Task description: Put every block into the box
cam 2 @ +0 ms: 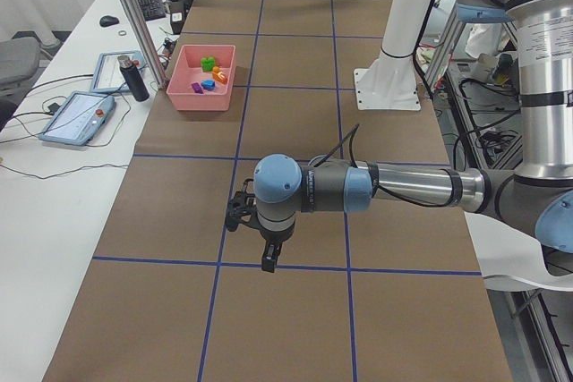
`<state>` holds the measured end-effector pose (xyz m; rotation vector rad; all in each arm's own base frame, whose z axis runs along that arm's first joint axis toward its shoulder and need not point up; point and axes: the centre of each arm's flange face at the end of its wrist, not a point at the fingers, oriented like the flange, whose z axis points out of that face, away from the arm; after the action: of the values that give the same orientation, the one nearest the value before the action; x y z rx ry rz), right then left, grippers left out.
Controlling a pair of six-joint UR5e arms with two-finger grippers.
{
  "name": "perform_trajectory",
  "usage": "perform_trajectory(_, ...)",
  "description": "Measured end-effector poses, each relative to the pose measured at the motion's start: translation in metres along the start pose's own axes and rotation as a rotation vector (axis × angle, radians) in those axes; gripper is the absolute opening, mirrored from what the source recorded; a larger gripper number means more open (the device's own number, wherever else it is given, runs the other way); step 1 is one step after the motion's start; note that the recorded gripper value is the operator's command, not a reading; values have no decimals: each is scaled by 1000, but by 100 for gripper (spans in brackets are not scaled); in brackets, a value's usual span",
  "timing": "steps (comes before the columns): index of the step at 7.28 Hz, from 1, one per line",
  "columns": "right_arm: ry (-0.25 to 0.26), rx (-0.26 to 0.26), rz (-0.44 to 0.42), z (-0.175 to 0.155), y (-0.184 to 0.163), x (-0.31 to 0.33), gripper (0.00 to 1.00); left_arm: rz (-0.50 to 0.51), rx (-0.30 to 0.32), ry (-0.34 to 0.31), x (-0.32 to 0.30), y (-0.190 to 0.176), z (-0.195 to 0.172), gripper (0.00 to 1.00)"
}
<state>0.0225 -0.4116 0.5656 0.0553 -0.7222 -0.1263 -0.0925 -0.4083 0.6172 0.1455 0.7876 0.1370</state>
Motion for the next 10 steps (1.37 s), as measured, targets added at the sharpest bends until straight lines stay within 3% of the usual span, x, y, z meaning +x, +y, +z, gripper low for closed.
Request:
perform_trajectory(4,8,47,74,15,86,53,100,36,63,-10,7,-6,-6,100)
perform_trajectory(10,-1,76,80,8,82,53,100,53,80,-13,6,-4,-6,100)
